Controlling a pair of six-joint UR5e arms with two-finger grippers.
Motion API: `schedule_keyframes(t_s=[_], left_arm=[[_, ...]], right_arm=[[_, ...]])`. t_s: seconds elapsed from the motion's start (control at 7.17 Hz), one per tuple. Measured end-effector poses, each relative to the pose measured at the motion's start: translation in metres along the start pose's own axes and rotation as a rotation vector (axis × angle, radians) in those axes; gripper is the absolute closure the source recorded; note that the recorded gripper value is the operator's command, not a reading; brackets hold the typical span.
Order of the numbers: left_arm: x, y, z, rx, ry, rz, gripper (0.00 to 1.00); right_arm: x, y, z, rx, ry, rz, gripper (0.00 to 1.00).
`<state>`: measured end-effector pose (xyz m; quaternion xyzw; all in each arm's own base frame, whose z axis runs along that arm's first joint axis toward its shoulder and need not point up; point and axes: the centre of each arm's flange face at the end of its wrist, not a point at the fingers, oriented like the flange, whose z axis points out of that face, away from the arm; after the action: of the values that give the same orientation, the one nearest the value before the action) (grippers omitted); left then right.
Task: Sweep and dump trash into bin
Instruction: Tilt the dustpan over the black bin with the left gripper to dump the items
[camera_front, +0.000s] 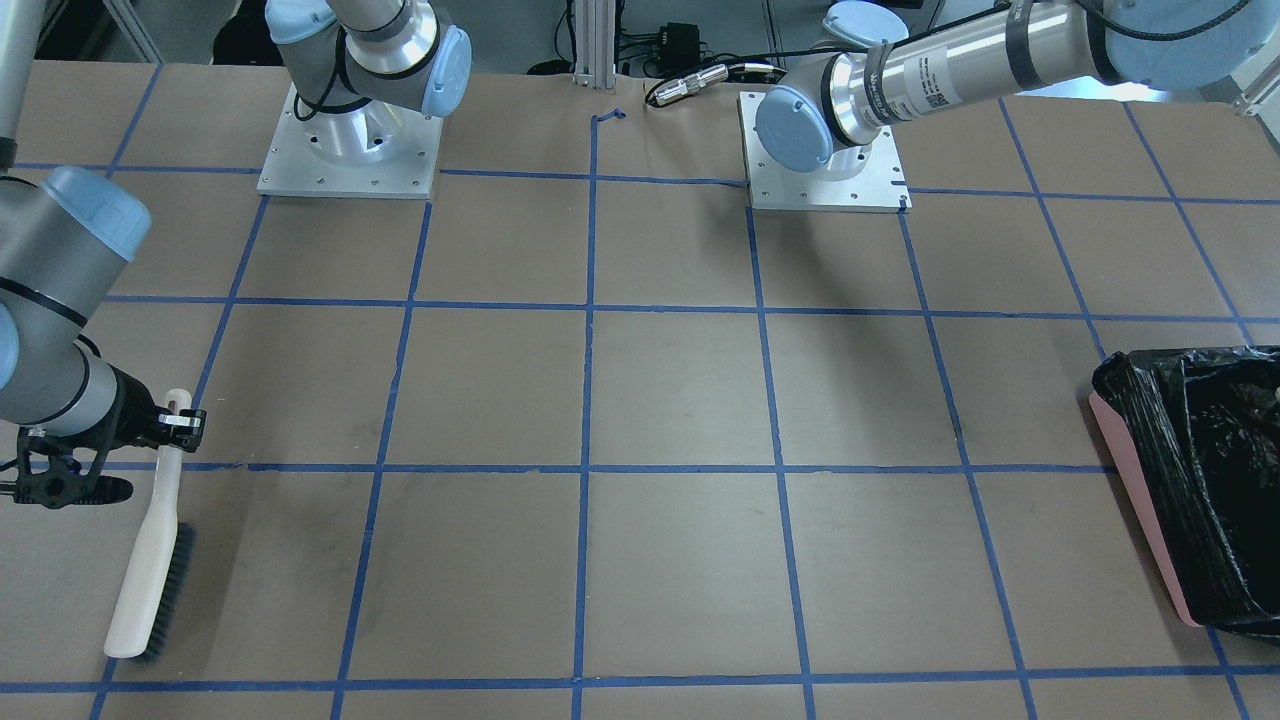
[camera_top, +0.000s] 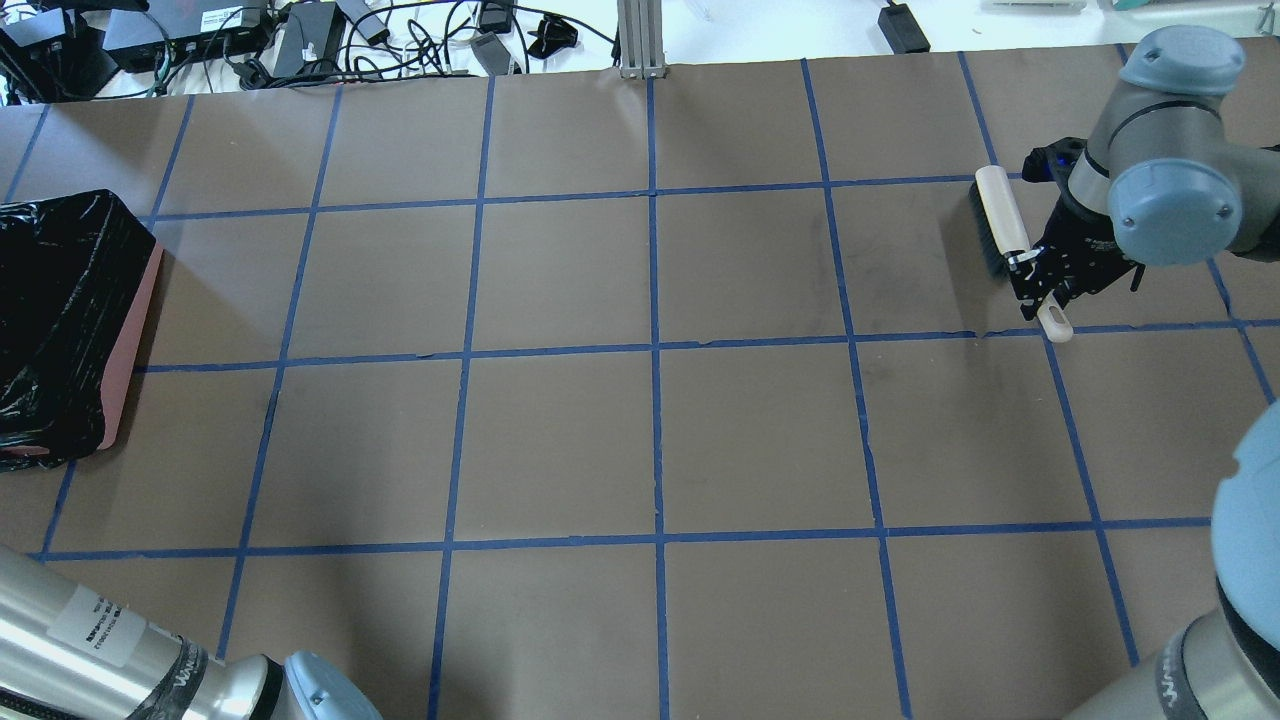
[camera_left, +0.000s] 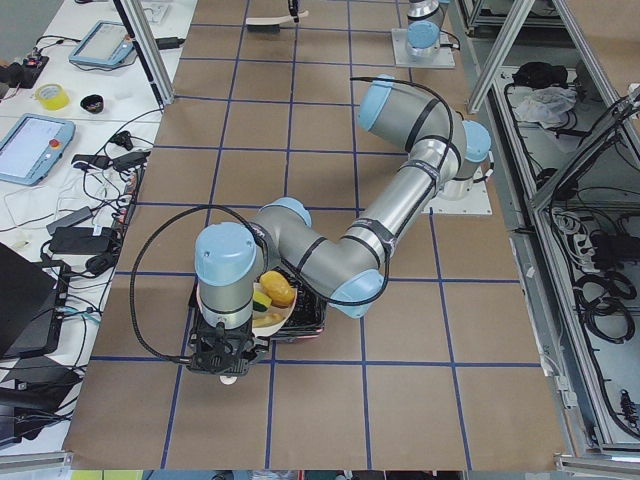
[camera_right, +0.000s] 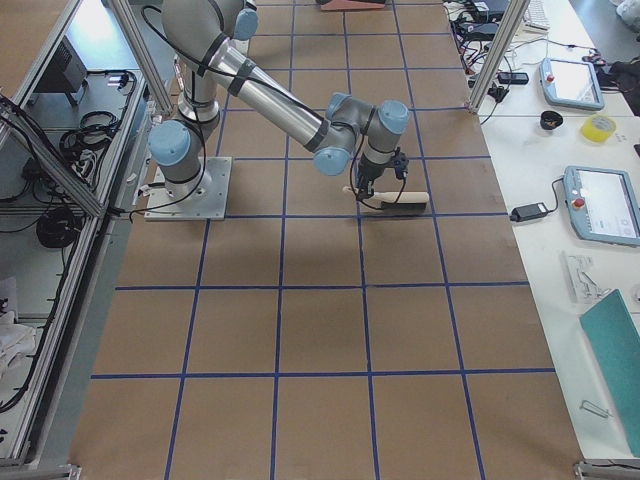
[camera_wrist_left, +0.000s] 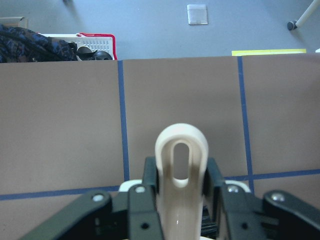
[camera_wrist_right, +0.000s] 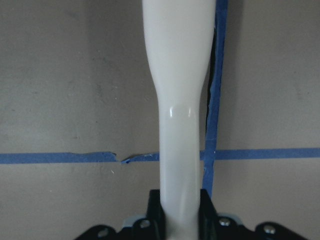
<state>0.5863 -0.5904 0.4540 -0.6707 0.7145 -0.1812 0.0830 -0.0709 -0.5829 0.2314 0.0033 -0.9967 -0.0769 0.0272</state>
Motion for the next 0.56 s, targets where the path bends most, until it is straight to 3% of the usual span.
schedule_keyframes(t_s=[0.28,0.56], left_arm=[[0.020,0.011,-0.006,0.087,0.057,0.054,1.00],[0.043,0.033,-0.023,0.188,0.059,0.086,1.00]], right_arm=[[0.001,-0.006,0.006,0.020,0.006,0.002,0.63],[0.001,-0.007,0.007,0.023,0.007,0.002,0.52]])
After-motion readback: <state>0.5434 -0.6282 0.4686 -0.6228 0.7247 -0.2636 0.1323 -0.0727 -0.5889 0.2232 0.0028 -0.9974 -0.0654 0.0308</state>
